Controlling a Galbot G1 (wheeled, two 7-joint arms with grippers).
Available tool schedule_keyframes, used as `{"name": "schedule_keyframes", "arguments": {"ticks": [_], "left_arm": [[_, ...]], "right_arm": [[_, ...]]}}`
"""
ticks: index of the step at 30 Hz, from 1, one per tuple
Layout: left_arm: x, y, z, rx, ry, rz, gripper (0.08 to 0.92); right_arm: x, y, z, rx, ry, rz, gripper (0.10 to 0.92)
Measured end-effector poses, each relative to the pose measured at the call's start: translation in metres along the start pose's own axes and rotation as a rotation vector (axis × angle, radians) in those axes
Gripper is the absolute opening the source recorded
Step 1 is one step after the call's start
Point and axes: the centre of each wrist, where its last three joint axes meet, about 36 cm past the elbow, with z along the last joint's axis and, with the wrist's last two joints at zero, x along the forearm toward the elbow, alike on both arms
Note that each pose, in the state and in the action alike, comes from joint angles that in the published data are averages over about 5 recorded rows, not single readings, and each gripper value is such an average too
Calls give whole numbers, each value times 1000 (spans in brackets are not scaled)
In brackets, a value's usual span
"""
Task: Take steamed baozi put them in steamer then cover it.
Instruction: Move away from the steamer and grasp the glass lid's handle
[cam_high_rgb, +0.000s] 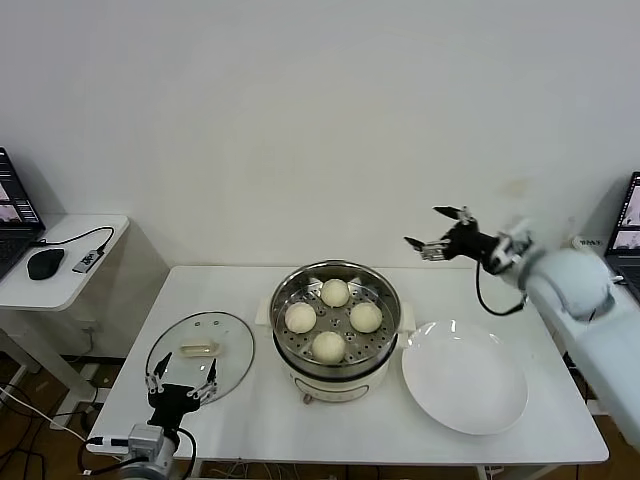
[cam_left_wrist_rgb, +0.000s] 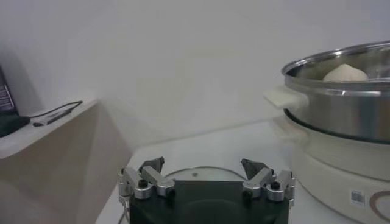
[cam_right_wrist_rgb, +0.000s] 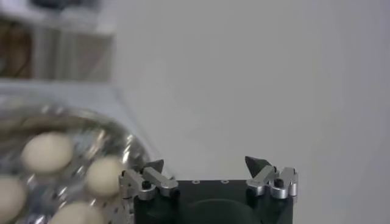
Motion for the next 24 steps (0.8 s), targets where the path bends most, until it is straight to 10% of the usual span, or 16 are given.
{"name": "schedule_keyframes", "arguments": {"ticks": [12,24], "left_arm": [[-25,12,6,-231,-29,-79,823],[-73,29,42,-863,-78,-142,823]], "right_arm": [[90,43,113,-323,-107,375,823],[143,84,166,-428,-45,524,823]]}}
